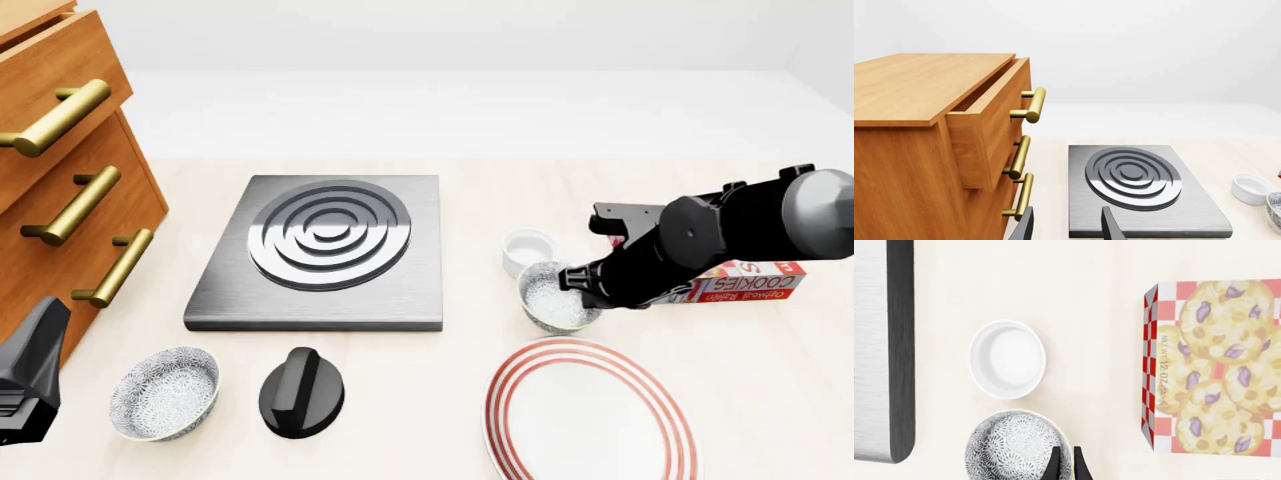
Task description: Pick the akita bowl between the plate and the ramekin and place it on the plate.
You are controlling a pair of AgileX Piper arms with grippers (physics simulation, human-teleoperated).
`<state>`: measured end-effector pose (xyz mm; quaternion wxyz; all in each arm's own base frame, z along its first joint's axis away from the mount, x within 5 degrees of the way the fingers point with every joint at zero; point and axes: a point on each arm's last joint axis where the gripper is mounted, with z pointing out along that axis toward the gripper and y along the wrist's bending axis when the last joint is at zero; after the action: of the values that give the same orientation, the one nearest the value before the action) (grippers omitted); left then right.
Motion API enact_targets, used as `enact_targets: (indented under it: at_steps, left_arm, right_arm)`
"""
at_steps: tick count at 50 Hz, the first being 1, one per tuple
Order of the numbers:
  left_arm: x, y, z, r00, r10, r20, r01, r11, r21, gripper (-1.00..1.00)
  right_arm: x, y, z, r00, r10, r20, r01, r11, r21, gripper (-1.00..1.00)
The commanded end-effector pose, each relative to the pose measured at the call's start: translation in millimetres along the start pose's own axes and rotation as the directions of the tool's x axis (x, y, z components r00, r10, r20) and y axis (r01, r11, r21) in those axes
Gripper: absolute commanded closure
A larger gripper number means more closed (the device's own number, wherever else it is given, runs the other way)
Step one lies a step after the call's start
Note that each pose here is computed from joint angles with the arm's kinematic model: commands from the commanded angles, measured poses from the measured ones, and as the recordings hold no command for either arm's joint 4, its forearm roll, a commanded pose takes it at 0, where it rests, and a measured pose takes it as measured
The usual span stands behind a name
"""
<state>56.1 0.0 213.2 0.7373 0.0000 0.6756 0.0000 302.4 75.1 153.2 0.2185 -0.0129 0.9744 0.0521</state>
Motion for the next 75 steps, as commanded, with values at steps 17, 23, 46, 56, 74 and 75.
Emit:
enact_targets:
  at_steps: [17, 23, 46, 56, 74, 75]
  left_arm:
    - [0.0, 0.0, 0, 1.000, 0.000, 0.000, 0.000, 1.000, 0.000, -1.00]
    - [0.0, 0.0, 0, 1.000, 0.000, 0.000, 0.000, 1.000, 0.000, -1.00]
    - [0.0, 0.0, 0, 1.000, 0.000, 0.000, 0.000, 1.000, 0.000, -1.00]
    - [0.0, 0.0, 0, 1.000, 0.000, 0.000, 0.000, 1.000, 0.000, -1.00]
    - [0.0, 0.0, 0, 1.000, 0.000, 0.000, 0.000, 1.000, 0.000, -1.00]
    - [0.0, 0.0, 0, 1.000, 0.000, 0.000, 0.000, 1.000, 0.000, -1.00]
  right_arm:
    - [-11, -13, -40, 0.997, -0.029, 0.078, 0.029, 1.000, 0.013, 1.00]
    - [-14, -7, -67, 0.992, -0.056, 0.115, 0.056, 0.998, 0.002, 1.00]
    - [12, 30, -168, 0.955, -0.204, 0.215, 0.226, 0.971, -0.081, 1.00]
    - [34, 37, -170, 0.950, -0.234, 0.205, 0.261, 0.959, -0.113, 1.00]
    - [78, 42, -148, 0.953, -0.257, 0.157, 0.282, 0.946, -0.161, 1.00]
    - [79, 39, -148, 0.954, -0.256, 0.158, 0.280, 0.947, -0.156, 1.00]
